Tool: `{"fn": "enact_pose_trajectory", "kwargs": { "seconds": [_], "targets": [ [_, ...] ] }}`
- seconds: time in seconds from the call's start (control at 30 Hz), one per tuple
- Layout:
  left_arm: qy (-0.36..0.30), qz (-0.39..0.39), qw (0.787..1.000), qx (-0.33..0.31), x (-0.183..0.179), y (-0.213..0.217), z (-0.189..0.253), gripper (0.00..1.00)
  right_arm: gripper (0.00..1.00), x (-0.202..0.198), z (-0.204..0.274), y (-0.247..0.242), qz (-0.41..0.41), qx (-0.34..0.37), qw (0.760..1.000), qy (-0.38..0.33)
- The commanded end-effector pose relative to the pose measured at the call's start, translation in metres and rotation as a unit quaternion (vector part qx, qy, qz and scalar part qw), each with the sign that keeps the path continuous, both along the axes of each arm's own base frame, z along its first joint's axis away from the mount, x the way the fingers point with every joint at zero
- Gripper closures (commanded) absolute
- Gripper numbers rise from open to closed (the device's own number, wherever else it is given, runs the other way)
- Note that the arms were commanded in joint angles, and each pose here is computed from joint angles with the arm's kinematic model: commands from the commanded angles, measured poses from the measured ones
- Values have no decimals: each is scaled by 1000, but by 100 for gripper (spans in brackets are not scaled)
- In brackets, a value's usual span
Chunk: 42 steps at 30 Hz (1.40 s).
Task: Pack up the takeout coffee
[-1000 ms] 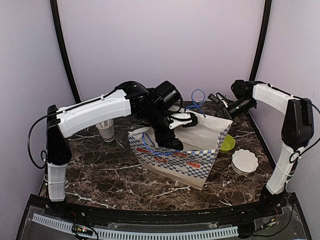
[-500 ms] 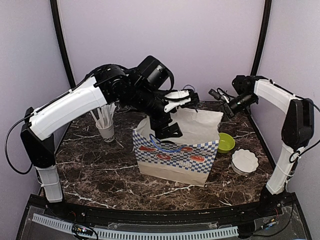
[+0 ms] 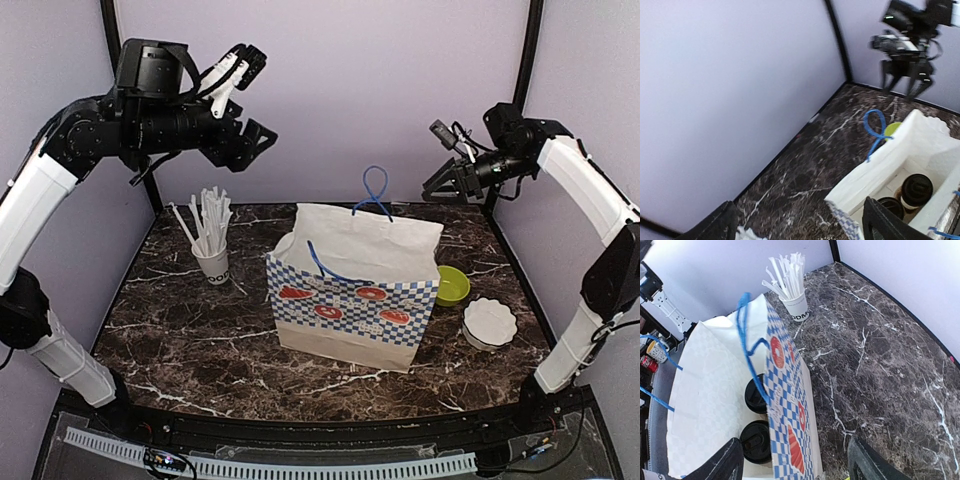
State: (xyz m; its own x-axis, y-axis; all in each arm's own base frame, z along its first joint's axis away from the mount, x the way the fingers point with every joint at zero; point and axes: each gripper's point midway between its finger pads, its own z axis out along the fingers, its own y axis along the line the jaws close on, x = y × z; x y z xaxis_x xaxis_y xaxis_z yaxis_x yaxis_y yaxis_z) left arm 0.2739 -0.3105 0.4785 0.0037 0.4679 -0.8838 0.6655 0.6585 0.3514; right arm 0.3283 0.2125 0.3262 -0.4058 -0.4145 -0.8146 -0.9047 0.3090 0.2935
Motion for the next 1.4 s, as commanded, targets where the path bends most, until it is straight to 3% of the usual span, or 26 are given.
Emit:
{"fn": "enact_pose_trajectory", "kwargs": {
  "seconds": [0.0, 0.1, 0.2, 0.3, 0.37, 0.53, 0.93, 1.37],
  "targets": [
    [86, 199, 976, 34, 51, 75, -68, 18, 29, -10, 16, 16, 36, 20, 999, -33],
    [133, 281, 950, -20, 58, 124, -83, 33, 28, -10, 15, 20, 40, 16, 998, -37],
    [165, 345, 922, -62, 71, 177, -112, 37, 28, -10, 11, 25, 45, 13, 998, -34],
    [176, 374, 903, -118, 79, 218, -133, 41, 28, -10, 9, 29, 49, 12, 998, -32],
    [199, 371, 895, -147, 85, 231, -148, 47, 28, -8, 6, 31, 49, 8, 998, -30],
    [219, 389, 874, -193, 102, 258, -174, 50, 28, -7, 0, 32, 46, 0, 999, -24],
    [244, 359, 871, -230, 131, 254, -198, 53, 29, -6, -9, 30, 35, -15, 999, -22],
    [266, 373, 866, -200, 138, 258, -225, 76, 31, -5, -14, 30, 34, -18, 999, -19]
  ]
}}
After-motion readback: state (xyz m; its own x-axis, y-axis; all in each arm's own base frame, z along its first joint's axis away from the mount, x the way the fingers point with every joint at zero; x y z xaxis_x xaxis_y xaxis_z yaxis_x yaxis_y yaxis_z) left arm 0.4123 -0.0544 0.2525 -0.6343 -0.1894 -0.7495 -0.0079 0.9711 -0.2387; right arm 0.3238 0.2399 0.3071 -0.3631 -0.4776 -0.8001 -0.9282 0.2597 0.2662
